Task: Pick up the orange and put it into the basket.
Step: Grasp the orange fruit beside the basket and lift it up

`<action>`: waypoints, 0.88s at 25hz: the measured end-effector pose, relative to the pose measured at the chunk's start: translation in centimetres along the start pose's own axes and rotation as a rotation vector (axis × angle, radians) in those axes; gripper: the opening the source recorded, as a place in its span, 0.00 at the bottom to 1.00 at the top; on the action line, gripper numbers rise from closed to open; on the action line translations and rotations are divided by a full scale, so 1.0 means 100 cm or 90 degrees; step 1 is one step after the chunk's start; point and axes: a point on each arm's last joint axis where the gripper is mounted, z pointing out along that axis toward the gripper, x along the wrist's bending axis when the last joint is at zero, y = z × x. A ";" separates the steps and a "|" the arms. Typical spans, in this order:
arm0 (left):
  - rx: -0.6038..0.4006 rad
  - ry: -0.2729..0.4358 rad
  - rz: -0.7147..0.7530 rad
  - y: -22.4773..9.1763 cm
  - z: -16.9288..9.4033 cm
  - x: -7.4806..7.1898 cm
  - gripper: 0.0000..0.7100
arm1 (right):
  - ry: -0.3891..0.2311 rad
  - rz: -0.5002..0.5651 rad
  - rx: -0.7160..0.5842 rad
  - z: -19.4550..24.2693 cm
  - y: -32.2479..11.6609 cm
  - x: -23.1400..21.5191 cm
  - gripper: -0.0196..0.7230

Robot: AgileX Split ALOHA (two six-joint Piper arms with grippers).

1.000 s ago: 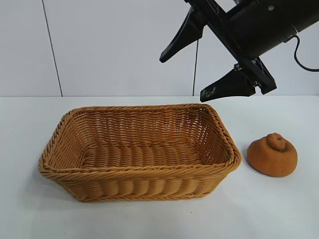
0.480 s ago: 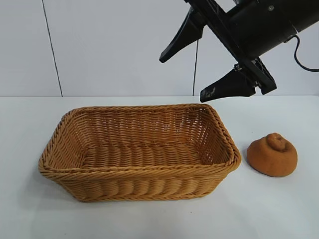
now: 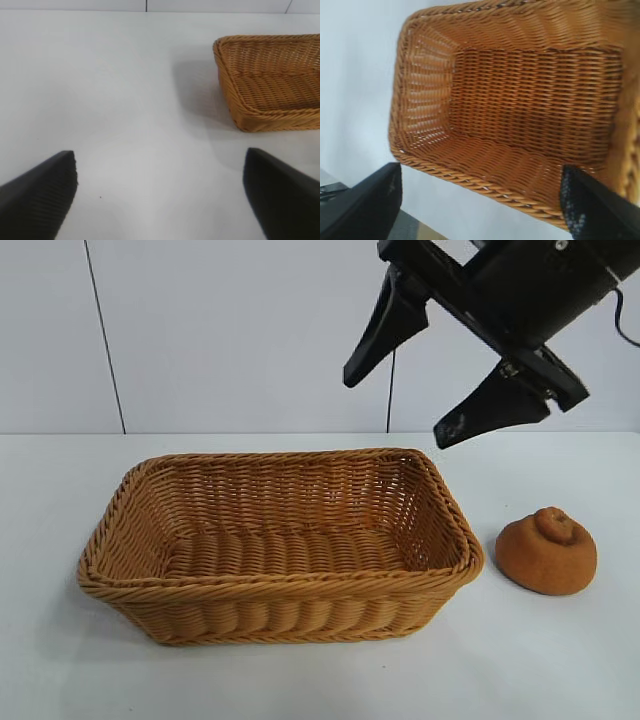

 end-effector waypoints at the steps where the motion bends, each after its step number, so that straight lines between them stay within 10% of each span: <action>1: 0.000 0.000 0.000 0.000 0.000 0.000 0.91 | -0.037 -0.006 0.008 -0.004 0.002 -0.003 0.82; 8: 0.000 0.000 0.000 0.000 0.000 0.000 0.91 | -0.259 -0.024 0.074 -0.022 0.001 -0.032 0.82; 22: 0.000 0.000 0.000 0.000 0.000 0.000 0.91 | -0.239 0.082 0.049 -0.017 0.023 -0.105 0.82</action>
